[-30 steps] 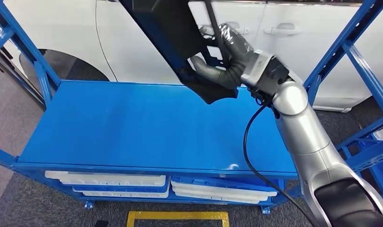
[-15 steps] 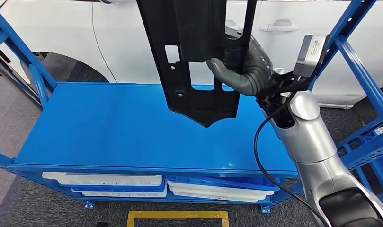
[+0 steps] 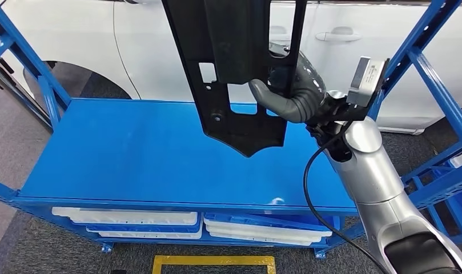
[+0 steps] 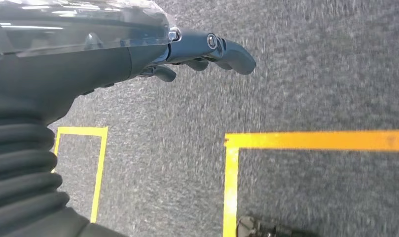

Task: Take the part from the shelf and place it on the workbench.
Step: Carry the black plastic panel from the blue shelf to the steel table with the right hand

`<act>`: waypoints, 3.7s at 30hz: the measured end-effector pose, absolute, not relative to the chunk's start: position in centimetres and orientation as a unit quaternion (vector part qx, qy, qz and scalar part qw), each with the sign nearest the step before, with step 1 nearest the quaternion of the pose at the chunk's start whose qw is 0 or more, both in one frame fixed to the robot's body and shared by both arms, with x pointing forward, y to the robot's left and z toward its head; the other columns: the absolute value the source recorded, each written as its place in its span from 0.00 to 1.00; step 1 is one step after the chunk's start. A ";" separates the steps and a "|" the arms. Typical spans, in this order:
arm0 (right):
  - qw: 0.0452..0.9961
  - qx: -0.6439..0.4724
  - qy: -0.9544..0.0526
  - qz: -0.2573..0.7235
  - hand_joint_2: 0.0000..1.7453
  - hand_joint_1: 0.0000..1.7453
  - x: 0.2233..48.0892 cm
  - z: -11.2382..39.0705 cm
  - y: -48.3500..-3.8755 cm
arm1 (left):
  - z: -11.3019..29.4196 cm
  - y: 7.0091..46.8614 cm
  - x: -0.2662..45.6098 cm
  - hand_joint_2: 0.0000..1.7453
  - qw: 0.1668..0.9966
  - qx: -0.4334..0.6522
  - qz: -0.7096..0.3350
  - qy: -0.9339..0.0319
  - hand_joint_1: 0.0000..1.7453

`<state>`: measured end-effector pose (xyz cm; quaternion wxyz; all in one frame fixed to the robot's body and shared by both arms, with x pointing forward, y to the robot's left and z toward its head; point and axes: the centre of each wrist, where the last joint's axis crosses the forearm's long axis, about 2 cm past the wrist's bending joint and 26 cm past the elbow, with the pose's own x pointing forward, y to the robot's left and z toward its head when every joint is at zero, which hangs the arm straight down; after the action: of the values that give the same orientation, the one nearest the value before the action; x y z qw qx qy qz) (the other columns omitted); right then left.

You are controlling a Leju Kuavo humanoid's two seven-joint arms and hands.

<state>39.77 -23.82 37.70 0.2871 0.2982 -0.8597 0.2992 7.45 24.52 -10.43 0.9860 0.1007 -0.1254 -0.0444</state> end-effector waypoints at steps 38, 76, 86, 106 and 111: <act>0.293 0.256 -0.871 0.300 1.00 1.00 39.3 35.5 -24.9 | -10.4 24.1 7.4 1.00 0.988 0.065 -0.011 -0.139 0.00; 0.318 0.228 -0.883 0.259 1.00 1.00 39.6 34.4 -26.2 | -10.5 24.1 7.1 1.00 0.989 0.051 -0.013 -0.141 0.00; 0.332 0.243 -0.877 0.250 1.00 1.00 39.5 33.8 -26.3 | -10.6 24.1 6.6 1.00 0.989 0.052 -0.013 -0.141 0.00; 0.350 0.240 -0.876 0.228 1.00 1.00 38.2 30.6 -28.3 | -10.7 23.9 5.6 1.00 0.991 0.052 -0.017 -0.122 0.00; 0.349 0.247 -0.874 0.230 1.00 1.00 38.0 30.1 -28.4 | -10.7 24.0 5.6 1.00 0.991 0.054 -0.015 -0.124 0.00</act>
<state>38.00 -28.36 30.12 0.3492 0.2470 -0.8741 0.2304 5.57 23.99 -10.72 0.9907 0.0541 -0.1235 -0.0154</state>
